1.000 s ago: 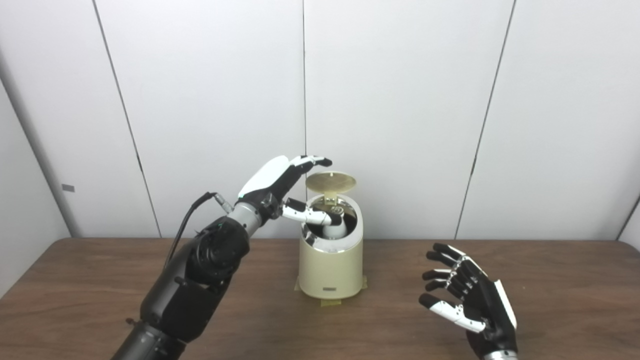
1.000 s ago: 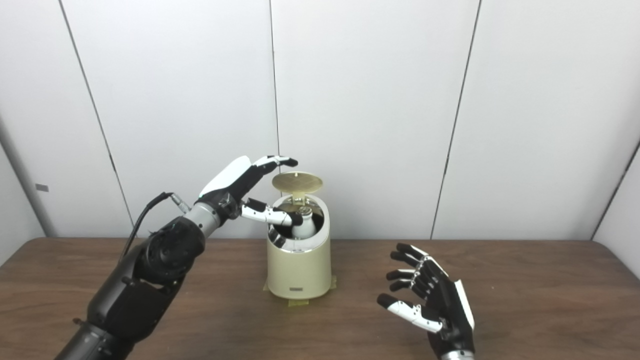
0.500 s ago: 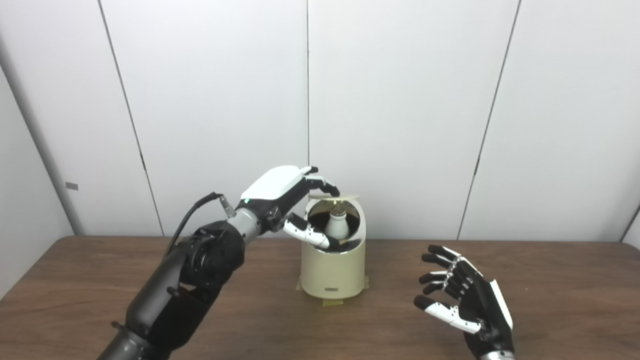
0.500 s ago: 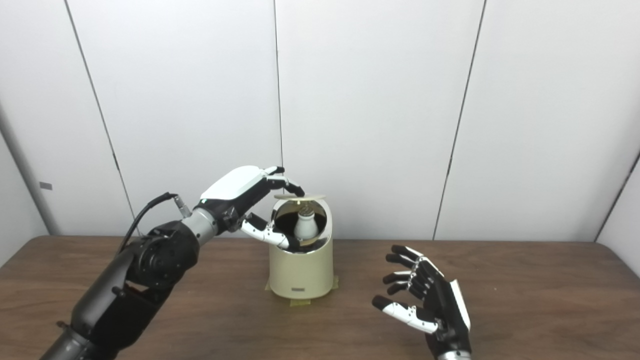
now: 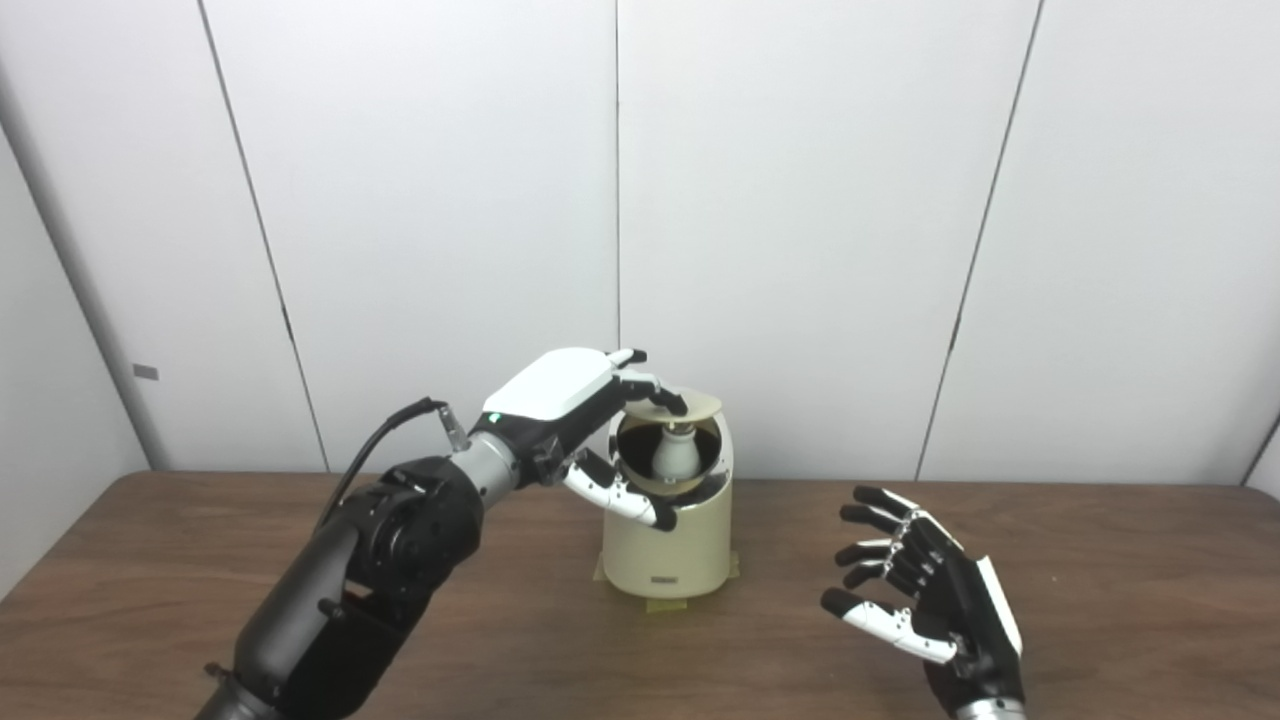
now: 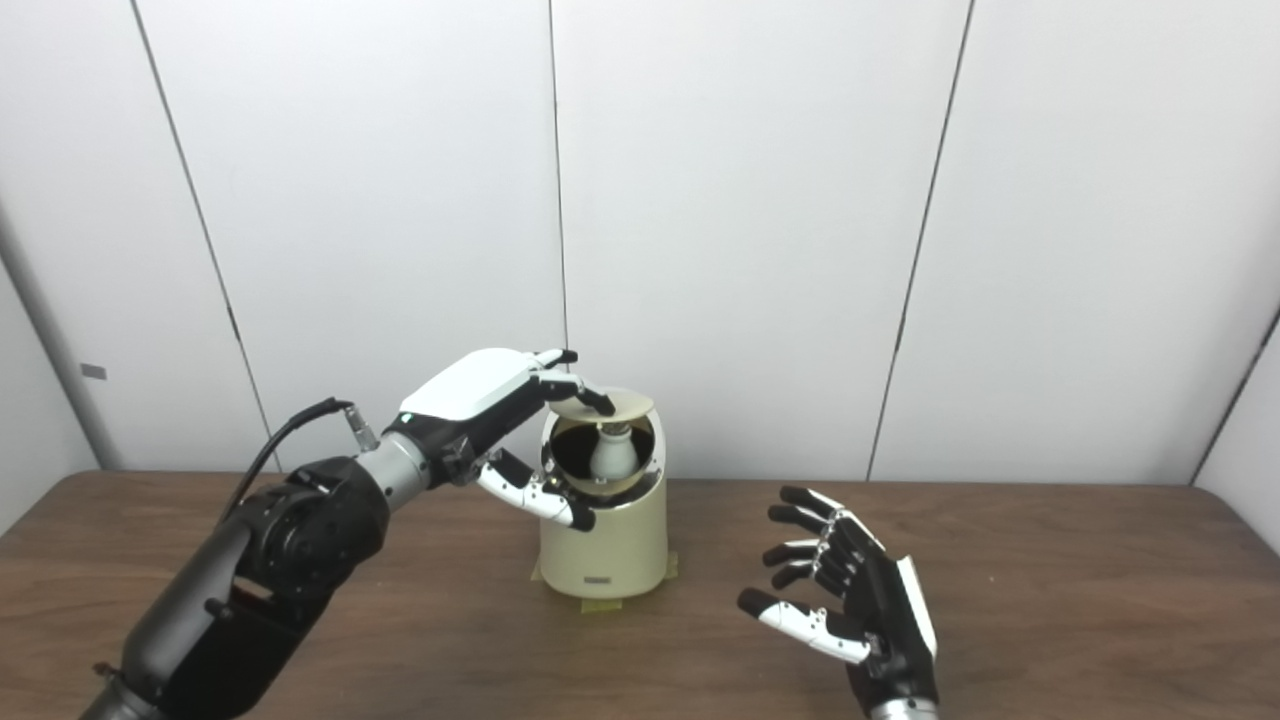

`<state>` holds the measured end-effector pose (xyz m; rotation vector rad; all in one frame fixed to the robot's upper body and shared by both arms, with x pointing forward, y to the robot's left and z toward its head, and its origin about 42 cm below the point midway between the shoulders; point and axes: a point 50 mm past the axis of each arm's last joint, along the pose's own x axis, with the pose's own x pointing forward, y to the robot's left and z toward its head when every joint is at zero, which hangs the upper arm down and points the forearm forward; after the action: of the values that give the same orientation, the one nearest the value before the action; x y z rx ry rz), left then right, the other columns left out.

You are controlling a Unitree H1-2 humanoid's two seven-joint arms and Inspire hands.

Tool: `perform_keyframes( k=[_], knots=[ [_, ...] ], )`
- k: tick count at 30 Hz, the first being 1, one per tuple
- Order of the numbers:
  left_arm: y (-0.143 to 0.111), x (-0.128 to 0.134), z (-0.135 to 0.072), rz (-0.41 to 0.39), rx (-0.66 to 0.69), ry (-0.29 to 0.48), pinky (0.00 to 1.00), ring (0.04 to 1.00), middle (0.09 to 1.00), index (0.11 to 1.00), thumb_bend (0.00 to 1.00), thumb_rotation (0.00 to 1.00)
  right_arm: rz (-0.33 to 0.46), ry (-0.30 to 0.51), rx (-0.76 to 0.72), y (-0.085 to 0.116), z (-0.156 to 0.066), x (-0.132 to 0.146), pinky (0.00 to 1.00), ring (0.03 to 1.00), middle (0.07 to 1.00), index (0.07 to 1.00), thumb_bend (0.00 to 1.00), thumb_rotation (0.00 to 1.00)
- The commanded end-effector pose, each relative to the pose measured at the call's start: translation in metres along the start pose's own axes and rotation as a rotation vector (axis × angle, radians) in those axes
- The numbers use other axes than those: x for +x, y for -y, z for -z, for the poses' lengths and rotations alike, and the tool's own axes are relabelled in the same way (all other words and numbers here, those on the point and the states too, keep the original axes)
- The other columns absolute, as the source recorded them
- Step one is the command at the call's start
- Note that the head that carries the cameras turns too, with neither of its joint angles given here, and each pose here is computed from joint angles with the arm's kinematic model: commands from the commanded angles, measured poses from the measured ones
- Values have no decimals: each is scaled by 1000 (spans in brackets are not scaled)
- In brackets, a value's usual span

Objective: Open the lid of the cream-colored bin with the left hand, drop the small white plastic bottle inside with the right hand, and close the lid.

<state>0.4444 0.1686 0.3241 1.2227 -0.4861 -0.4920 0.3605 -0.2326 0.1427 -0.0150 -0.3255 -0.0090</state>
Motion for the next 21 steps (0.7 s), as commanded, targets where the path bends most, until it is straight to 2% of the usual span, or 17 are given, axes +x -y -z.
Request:
perform_keyframes(
  k=[1, 7, 14, 21],
  knots=[
    [-26, 2, -9, -53, 63, 37, 1000, 990, 816, 787, 1000, 397, -4, 74, 3, -4, -19, 12, 410, 537, 707, 732, 745, 214],
    [-18, 1, -10, -29, 119, 30, 1000, 984, 811, 779, 1000, 372, -6, 73, 14, -4, -19, 12, 412, 532, 706, 736, 713, 164],
    [-7, 0, -9, 18, 180, 9, 1000, 985, 794, 775, 999, 353, 2, 64, 24, -4, -20, 12, 412, 529, 702, 733, 742, 179],
    [8, 0, -7, 85, 228, -15, 1000, 984, 801, 766, 989, 356, -4, 69, 27, -4, -21, 12, 406, 527, 702, 732, 727, 167]
  ],
)
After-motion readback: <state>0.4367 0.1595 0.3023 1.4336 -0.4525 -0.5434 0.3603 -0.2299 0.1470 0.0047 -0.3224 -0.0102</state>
